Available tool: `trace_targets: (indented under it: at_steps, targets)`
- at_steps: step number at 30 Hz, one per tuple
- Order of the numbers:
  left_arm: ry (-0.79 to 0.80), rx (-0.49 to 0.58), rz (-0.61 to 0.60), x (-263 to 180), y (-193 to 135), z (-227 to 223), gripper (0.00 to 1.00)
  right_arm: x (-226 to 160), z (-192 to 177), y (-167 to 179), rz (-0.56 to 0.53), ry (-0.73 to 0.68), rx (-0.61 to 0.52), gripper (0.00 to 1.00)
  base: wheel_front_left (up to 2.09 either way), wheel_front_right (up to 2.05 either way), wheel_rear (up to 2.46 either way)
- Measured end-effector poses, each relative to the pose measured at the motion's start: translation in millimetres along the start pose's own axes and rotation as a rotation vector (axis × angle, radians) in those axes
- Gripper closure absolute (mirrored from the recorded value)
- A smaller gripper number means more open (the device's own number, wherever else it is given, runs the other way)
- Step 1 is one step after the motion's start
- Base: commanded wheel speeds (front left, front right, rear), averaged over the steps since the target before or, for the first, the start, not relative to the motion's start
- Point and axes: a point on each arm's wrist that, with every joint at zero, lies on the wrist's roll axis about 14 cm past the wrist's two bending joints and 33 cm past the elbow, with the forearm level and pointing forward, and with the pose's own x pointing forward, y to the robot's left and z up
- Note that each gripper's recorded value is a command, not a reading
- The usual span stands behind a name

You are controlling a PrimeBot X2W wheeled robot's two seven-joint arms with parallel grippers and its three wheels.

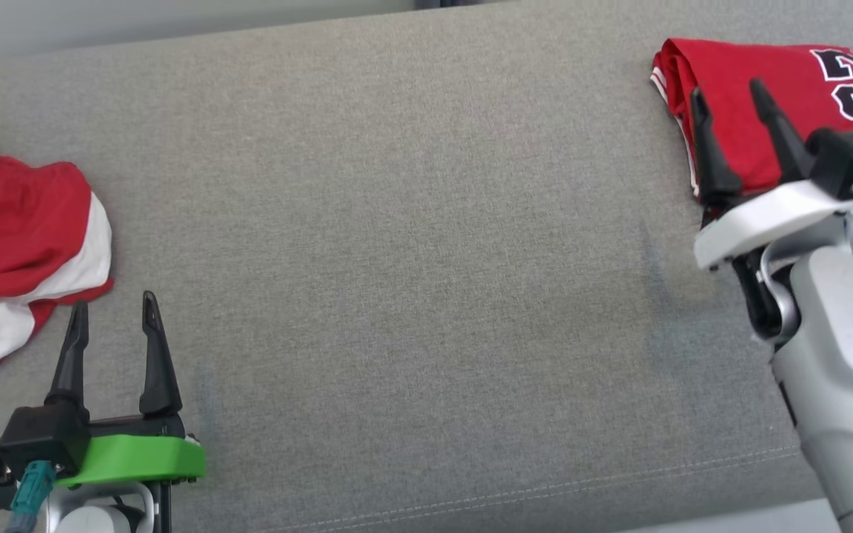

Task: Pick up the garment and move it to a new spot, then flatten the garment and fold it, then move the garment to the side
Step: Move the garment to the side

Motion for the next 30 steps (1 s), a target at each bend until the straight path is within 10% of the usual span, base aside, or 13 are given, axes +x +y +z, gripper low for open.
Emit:
trace_targets:
  at_steps: [30]
  targets:
    - [-0.004,0.004,0.063,-65.3,11.2,13.3,0.0,-111.4,-23.3,68.1,0.027,0.037,0.068,0.0,0.0,0.0,0.0]
